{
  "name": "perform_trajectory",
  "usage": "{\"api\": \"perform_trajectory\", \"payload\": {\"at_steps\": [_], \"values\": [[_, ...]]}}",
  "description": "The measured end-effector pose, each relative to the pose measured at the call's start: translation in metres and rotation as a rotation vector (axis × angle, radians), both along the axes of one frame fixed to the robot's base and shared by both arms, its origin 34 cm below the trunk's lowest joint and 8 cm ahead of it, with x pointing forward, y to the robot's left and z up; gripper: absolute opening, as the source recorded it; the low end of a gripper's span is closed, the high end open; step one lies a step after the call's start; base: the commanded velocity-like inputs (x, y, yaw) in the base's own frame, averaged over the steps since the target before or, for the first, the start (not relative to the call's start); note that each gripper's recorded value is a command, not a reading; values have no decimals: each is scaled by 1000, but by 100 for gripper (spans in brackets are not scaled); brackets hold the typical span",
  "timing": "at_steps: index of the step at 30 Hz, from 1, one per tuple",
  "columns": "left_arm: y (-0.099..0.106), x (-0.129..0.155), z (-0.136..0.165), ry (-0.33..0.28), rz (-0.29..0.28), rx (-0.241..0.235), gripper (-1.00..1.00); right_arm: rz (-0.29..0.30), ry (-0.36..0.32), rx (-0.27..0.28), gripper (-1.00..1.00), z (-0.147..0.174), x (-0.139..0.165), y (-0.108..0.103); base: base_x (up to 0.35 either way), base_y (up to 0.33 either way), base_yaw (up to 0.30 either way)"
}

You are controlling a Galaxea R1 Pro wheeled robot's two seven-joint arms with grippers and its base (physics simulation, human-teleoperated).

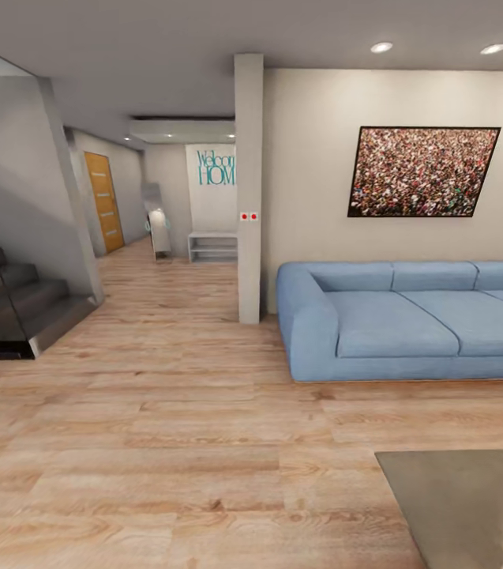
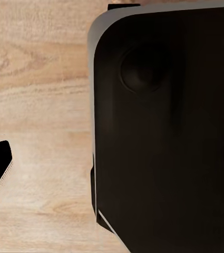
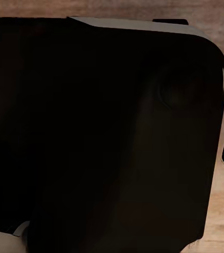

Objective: Turn on the radio receiver that's on the table in the living room.

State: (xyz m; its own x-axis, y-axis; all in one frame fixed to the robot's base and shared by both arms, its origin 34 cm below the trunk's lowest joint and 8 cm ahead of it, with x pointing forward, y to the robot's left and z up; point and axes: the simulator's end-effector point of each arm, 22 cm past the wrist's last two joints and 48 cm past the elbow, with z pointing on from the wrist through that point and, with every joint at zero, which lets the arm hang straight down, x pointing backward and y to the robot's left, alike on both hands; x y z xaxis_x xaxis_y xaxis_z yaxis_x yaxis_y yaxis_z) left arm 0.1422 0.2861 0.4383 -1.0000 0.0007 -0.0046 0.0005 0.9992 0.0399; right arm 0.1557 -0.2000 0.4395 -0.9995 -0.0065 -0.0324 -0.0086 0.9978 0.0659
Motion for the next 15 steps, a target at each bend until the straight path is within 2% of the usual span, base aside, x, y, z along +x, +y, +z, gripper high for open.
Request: {"api": "perform_trajectory", "payload": {"at_steps": [15], "values": [[1, 0, 0, 0, 0, 1, 100, 0, 0, 0, 100, 0, 0, 0, 323, 0, 0]]}}
